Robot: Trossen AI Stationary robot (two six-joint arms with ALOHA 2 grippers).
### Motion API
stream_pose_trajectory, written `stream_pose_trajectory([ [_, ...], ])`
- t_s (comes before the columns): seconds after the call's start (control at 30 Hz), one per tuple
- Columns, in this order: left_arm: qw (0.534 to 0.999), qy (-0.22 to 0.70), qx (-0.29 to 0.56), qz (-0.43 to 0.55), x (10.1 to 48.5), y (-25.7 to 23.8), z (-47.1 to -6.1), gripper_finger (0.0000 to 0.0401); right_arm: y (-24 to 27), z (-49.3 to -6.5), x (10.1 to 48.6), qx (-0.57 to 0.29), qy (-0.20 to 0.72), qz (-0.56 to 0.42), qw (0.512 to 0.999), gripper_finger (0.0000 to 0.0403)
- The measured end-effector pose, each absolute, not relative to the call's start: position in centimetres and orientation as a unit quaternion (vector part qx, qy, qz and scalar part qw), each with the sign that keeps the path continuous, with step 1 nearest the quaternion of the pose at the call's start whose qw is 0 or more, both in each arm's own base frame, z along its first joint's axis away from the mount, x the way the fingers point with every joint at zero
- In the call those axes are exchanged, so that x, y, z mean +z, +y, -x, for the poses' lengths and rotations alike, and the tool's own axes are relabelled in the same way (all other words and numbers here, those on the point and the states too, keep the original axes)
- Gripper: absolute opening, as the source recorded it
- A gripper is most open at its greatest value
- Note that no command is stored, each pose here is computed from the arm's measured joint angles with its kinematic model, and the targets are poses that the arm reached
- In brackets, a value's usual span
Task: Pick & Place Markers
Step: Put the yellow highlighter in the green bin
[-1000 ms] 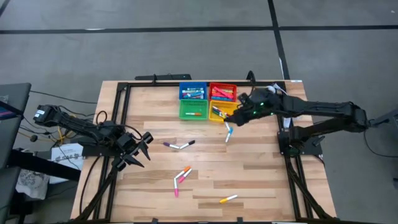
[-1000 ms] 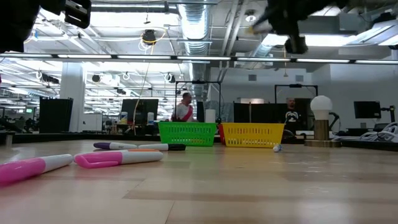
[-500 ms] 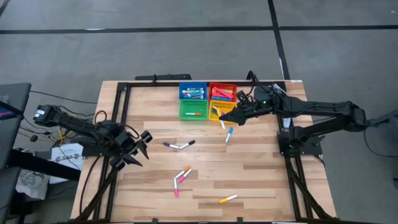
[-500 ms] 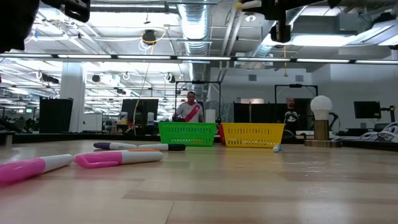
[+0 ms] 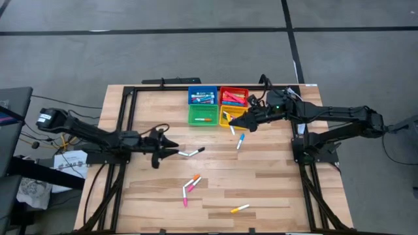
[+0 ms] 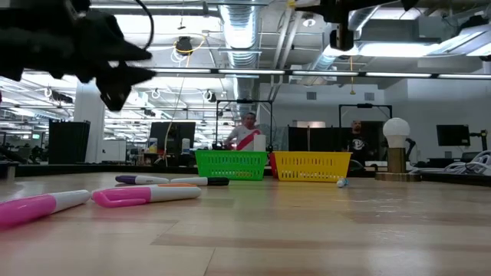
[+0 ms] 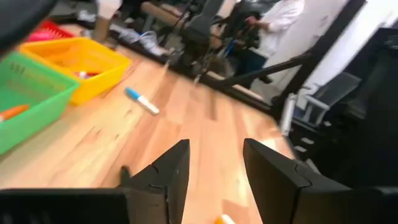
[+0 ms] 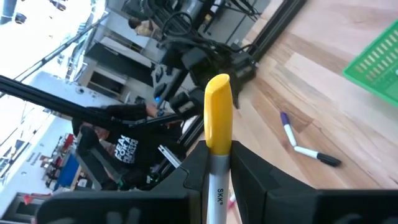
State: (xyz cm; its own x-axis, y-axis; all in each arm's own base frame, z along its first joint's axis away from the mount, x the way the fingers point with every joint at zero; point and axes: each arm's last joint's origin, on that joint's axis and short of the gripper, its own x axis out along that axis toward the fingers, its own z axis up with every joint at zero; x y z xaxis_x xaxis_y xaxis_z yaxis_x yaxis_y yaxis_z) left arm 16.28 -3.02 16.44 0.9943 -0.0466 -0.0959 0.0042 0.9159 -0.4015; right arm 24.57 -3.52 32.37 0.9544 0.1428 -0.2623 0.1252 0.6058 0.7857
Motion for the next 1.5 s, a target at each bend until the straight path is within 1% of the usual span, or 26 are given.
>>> stream_pose_trajectory([
  [0.17,0.977,0.059,0.004,0.206,15.9,-2.6,-16.9,0.015,-3.5,-24.6,32.4,0.004,0.149,-0.439,0.886,0.0044],
  [0.37,0.977,0.051,0.002,0.209,16.1,-2.7,-16.9,0.015,-3.5,-24.6,32.4,0.004,0.149,-0.432,0.889,0.0044],
  [0.5,0.975,0.01,0.003,0.222,16.9,-2.6,-17.0,0.015,-3.5,-24.6,32.4,0.004,0.148,-0.432,0.889,0.0043],
  [0.63,0.968,-0.07,0.059,0.233,18.9,-2.3,-17.4,0.015,-3.4,-24.9,32.2,-0.004,0.146,-0.427,0.892,0.0044],
  [0.73,0.97,-0.104,0.069,0.209,21.2,-2.1,-18.5,0.015,-3.1,-26.1,31.7,0.001,0.14,-0.422,0.896,0.0044],
  [0.9,0.968,-0.153,0.086,0.178,24.9,-1.2,-20.5,0.015,-2.6,-29.3,30.3,0.041,0.109,-0.401,0.909,0.0044],
  [1.03,0.96,-0.165,0.055,0.218,26.1,-0.2,-21.5,0.015,-2.4,-31.6,28.9,0.067,0.088,-0.383,0.917,0.0045],
  [1.17,0.946,-0.143,0.007,0.291,25.6,0.5,-21.9,0.015,-2.6,-33.1,27.8,0.079,0.06,-0.359,0.928,0.0044],
  [1.3,0.935,-0.111,-0.034,0.335,24.9,0.4,-22.4,0.015,-2.8,-34.3,27.3,0.088,0.027,-0.341,0.936,0.0044],
  [1.5,0.927,-0.095,-0.046,0.36,24.4,0.2,-22.8,0.015,-3.0,-36.1,27.3,0.089,0.023,-0.341,0.936,0.0044],
])
